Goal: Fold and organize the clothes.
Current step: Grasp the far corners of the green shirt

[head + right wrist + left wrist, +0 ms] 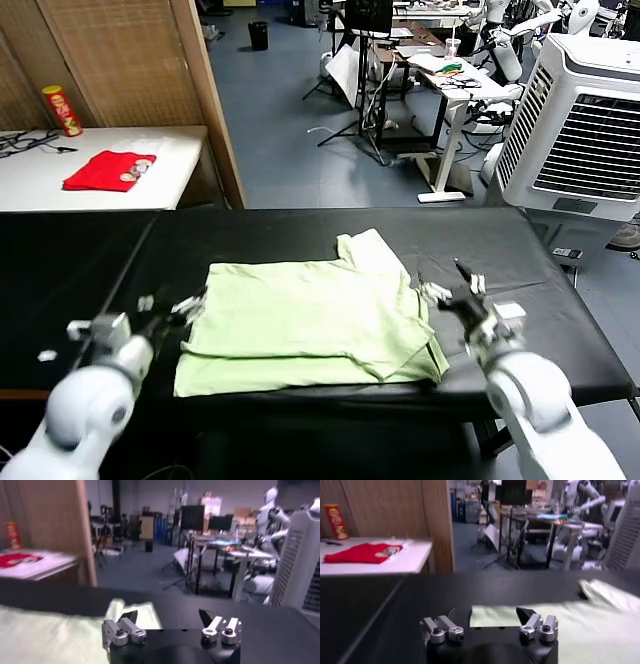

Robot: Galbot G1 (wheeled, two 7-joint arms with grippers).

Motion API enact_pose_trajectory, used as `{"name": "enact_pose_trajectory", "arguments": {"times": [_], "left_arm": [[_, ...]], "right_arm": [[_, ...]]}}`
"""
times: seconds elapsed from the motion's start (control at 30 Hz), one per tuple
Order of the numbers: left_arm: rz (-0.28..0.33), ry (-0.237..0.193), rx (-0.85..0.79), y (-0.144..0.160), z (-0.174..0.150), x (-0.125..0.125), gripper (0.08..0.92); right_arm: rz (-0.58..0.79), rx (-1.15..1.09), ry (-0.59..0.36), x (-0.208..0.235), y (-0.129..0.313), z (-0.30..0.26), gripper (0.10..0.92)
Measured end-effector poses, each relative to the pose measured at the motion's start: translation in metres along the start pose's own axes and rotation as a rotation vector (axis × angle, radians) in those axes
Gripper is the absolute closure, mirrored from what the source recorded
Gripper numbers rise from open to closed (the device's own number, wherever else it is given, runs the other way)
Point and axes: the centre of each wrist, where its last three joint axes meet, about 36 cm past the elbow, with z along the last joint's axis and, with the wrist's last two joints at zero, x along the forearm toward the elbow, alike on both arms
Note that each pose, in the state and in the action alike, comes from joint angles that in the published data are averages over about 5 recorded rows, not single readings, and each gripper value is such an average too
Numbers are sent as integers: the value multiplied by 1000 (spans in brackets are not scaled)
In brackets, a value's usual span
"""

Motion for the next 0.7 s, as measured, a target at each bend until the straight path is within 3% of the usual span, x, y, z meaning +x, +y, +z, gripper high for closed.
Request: {"name": "enact_pose_trajectory", "arguments": {"times": [0.17,0.33,0.57,0.7], "left_arm": [[12,50,21,2,-13,-57,201],[-7,117,27,10,-19,-95,201],[-18,224,48,24,-11,-112,201],[-9,249,48,26,-6,-113,201]], "right_arm": [[-17,-8,66,-54,2,-11,224],[-47,-3,141,-94,5,-18,224],[-84,-21,245,-129,13,-20,224],[-104,-16,248,-141,21,-18,224]]}}
